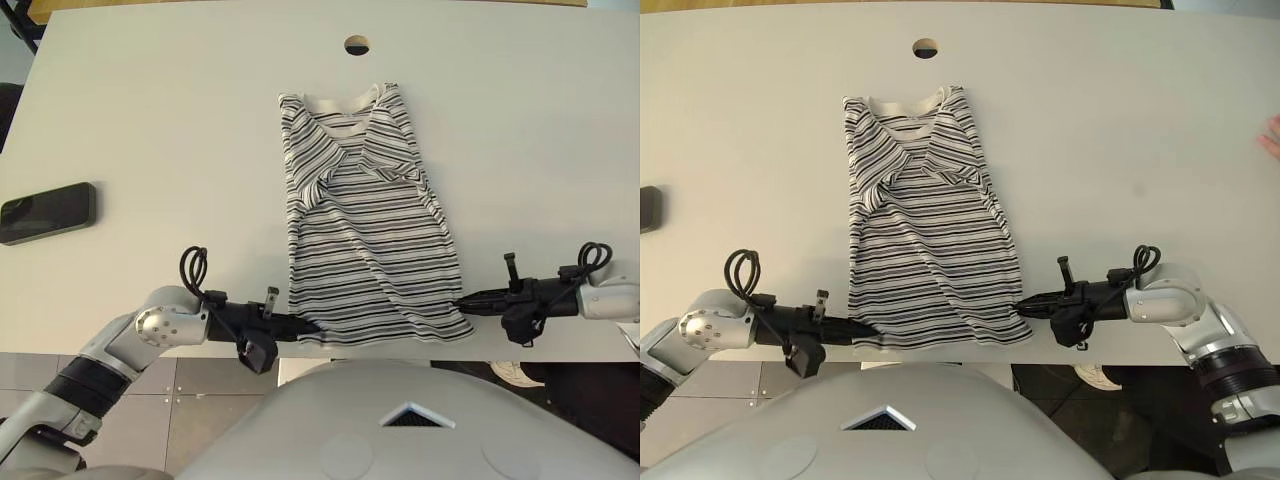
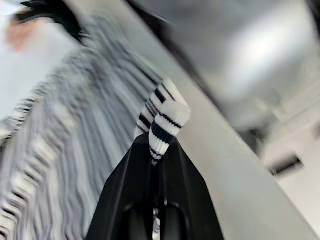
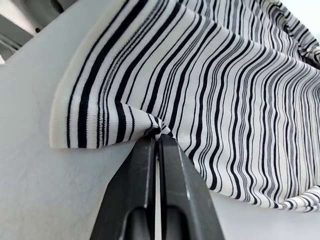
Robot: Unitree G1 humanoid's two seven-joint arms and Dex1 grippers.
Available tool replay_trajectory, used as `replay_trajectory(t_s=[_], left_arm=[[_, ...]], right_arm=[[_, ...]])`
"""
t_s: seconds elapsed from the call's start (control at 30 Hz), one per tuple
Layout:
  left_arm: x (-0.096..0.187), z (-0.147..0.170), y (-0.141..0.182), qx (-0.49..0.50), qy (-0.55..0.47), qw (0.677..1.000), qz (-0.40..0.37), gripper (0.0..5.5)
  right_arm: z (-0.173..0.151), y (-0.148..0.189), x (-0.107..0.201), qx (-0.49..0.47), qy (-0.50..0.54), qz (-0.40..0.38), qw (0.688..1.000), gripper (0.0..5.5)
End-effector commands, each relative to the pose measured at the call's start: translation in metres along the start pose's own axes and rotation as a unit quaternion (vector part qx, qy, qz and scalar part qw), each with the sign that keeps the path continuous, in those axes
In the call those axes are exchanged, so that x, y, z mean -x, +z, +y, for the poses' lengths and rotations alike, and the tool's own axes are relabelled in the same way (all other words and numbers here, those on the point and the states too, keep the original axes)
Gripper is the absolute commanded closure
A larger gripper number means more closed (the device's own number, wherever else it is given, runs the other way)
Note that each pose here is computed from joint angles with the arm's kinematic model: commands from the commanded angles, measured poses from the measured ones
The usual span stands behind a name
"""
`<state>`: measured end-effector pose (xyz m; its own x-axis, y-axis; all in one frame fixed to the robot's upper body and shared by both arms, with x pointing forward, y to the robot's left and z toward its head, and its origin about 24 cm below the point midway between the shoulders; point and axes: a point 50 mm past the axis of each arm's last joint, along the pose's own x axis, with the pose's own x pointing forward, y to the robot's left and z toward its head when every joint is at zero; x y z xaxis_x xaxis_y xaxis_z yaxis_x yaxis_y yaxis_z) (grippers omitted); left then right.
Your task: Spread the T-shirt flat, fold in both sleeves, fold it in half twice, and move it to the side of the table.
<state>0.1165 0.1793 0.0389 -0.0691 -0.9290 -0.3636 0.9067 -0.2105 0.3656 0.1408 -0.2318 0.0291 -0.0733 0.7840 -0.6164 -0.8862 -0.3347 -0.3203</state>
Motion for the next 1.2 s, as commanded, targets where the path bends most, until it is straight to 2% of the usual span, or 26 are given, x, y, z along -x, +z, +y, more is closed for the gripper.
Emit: replay_trajectory(t_s=[0.03,0.13,0.2,0.33,0.4,0.57,0.7,0.83,0.93,1.0,1.1,1.2], left_arm=[[0.013,0.008,0.009,0.185,-0.017,0.982,-0.029,5.38],[0.024,0.008,0.021,0.295,-0.054,0.951,-0.072,5.38],[0.028,0.006,0.031,0.348,-0.086,0.928,-0.096,5.38],[0.033,0.008,0.045,0.389,-0.105,0.904,-0.14,5.38],[0.035,0.009,0.048,0.391,-0.099,0.902,-0.157,5.38],[0.04,0.031,0.035,0.365,0.014,0.909,-0.198,5.38],[0.041,0.053,0.019,0.325,0.113,0.918,-0.196,5.38],[0.044,0.066,0.001,0.321,0.163,0.913,-0.19,5.38],[0.046,0.079,-0.005,0.315,0.197,0.905,-0.206,5.38],[0.042,0.094,-0.012,0.292,0.218,0.906,-0.215,5.38],[0.035,0.12,-0.029,0.281,0.27,0.891,-0.233,5.38],[0.038,0.137,-0.049,0.284,0.308,0.884,-0.206,5.38]], right_arm=[[0.018,0.015,0.012,-0.232,0.097,-0.042,0.967,5.4],[0.004,0.037,0.025,-0.316,0.115,-0.122,0.934,5.4],[-0.001,0.043,0.034,-0.345,0.121,-0.145,0.919,5.4],[-0.006,0.052,0.042,-0.372,0.121,-0.171,0.904,5.4],[-0.007,0.053,0.044,-0.373,0.114,-0.179,0.903,5.4],[-0.023,0.047,0.041,-0.349,0.037,-0.205,0.914,5.4],[-0.039,0.041,0.034,-0.322,-0.03,-0.222,0.92,5.4],[-0.058,0.036,0.032,-0.308,-0.077,-0.241,0.917,5.4],[-0.069,0.033,0.032,-0.297,-0.108,-0.254,0.914,5.4],[-0.078,0.026,0.031,-0.29,-0.142,-0.262,0.909,5.4],[-0.092,0.009,0.028,-0.287,-0.198,-0.279,0.895,5.4],[-0.105,-0.002,0.026,-0.285,-0.24,-0.289,0.882,5.4]])
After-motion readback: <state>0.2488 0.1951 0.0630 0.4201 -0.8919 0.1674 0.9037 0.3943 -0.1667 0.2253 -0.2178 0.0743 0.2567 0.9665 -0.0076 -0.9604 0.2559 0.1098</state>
